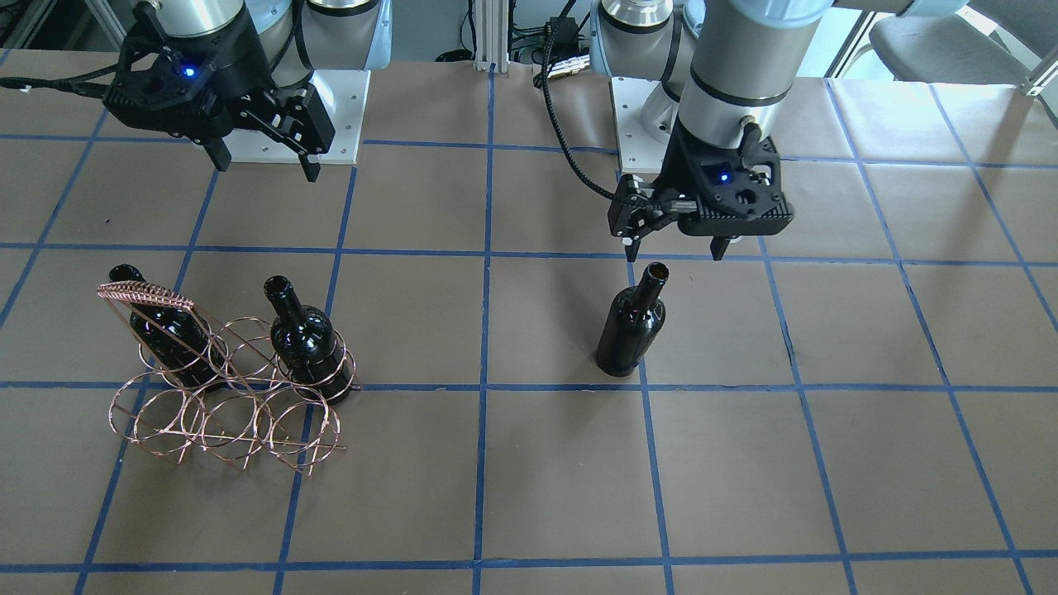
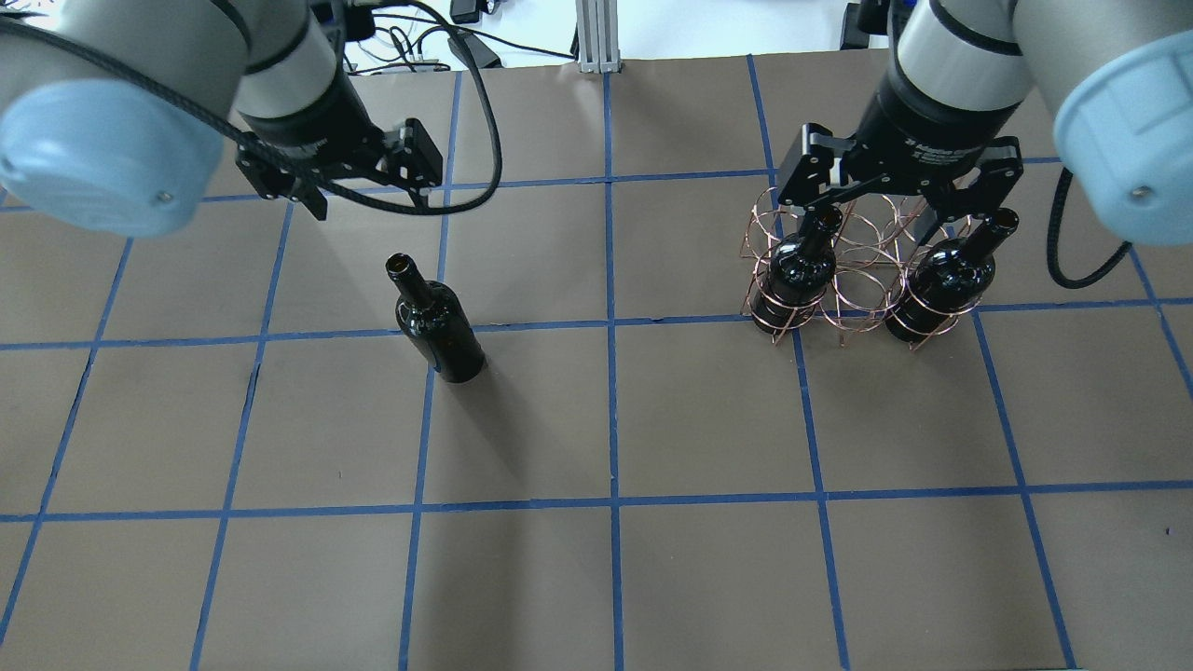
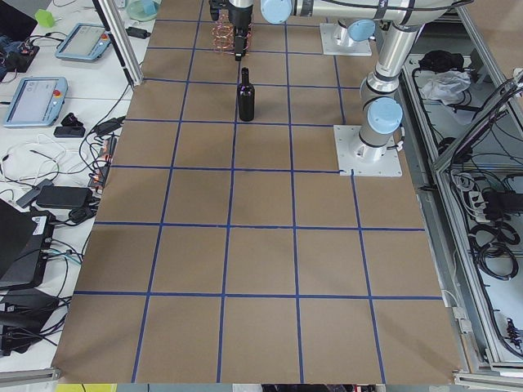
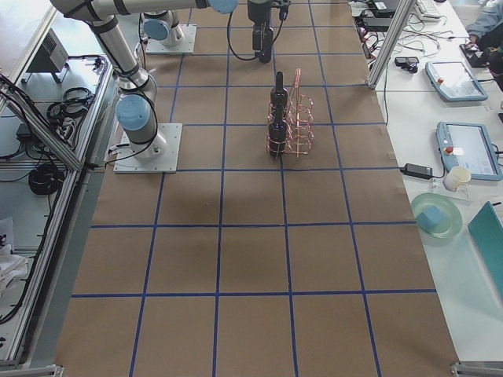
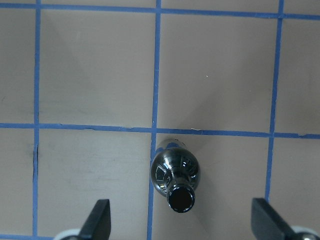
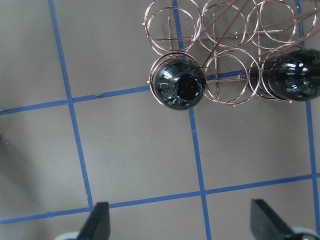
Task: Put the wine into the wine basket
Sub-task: 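Withdraw the left arm while the right arm swings toward the standing bottle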
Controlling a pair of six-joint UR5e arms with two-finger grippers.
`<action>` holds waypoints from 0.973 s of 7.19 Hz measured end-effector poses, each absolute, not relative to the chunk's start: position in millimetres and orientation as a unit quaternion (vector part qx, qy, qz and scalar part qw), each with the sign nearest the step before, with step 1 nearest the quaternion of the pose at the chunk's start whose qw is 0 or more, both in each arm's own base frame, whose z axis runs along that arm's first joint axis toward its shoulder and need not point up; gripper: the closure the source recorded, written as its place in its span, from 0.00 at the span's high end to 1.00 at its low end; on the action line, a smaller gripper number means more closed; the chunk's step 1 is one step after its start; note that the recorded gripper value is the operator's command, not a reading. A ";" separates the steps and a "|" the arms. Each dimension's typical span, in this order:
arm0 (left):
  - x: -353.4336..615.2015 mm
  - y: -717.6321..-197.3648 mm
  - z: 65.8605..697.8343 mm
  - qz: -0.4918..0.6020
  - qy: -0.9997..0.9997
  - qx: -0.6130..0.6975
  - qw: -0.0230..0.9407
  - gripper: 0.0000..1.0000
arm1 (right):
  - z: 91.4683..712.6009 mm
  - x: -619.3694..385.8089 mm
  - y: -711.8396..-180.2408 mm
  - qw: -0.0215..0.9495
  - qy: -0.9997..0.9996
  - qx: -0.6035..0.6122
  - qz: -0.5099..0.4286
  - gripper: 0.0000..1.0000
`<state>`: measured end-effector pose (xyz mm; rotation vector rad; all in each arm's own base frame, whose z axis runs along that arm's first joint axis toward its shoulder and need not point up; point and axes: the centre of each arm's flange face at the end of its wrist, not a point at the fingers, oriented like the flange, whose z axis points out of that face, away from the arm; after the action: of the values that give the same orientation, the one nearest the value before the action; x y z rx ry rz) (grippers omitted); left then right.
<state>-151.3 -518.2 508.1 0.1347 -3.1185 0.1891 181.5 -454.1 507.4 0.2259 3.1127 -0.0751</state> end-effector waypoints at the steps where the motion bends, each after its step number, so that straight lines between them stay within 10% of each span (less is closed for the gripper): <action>1: -117.0 -529.4 519.2 0.065 -0.995 0.072 0.020 1.00 | 506.0 201.0 -453.3 0.012 0.997 0.070 -0.027 1.00; 7: 61.4 -555.0 507.3 0.071 -0.983 0.171 0.006 1.00 | 494.8 375.6 -427.7 0.036 0.992 0.111 -0.050 1.00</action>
<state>61.4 -555.0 507.3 0.5358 -3.0759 0.2208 375.6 -427.7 494.8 0.3422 3.0468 -0.1541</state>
